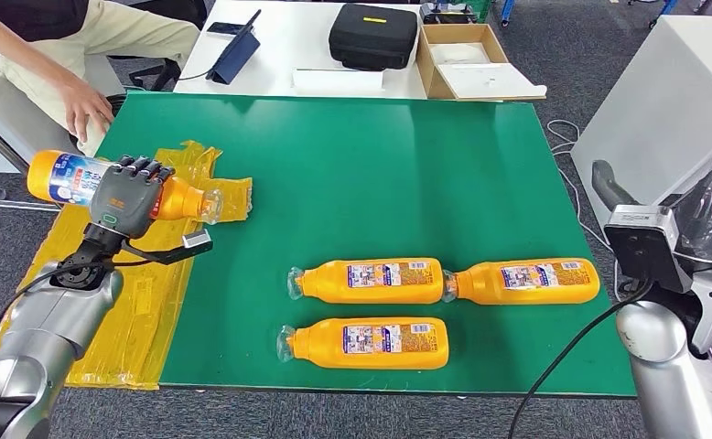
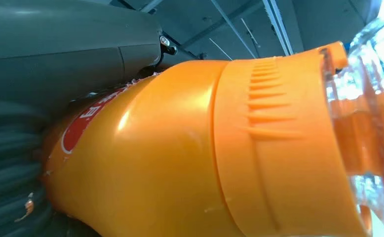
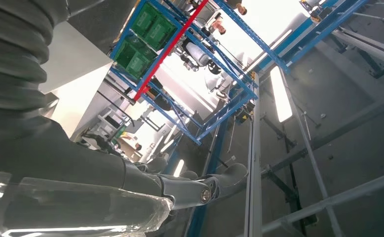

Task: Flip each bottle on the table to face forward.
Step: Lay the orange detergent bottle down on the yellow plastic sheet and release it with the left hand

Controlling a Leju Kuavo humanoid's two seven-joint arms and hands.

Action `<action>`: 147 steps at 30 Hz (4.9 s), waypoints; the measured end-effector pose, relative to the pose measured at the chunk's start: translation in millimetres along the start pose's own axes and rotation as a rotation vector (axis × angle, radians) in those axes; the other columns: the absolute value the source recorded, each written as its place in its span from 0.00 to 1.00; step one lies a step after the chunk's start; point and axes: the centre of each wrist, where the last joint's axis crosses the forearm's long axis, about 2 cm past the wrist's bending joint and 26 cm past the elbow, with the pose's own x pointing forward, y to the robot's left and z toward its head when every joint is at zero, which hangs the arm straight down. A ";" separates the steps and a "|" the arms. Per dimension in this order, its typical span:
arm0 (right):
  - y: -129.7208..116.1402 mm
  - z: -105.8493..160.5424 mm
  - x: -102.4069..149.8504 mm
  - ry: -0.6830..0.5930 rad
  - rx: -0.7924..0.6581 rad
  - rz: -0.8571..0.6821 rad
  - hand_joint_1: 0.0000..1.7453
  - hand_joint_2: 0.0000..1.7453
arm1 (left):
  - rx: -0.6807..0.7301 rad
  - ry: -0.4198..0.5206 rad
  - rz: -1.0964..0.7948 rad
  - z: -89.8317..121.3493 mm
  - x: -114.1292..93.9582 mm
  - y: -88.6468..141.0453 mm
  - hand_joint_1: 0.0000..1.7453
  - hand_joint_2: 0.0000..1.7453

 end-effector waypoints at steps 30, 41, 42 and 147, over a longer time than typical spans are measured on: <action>10.5 7.4 6.6 -0.002 0.075 0.003 0.00 1.00 | -0.284 -0.050 0.003 36.8 14.0 -39.3 1.00 1.00; 15.6 3.1 4.5 0.003 0.091 -0.008 0.00 1.00 | -0.332 0.017 0.068 45.4 3.6 -43.5 1.00 1.00; 16.1 3.3 4.1 0.004 0.093 -0.011 0.00 1.00 | -0.332 0.024 0.075 46.4 2.6 -43.9 1.00 1.00; -19.6 59.9 -93.9 -0.006 1.160 0.472 0.00 1.00 | 0.452 0.197 1.566 -45.5 58.3 59.3 0.00 1.00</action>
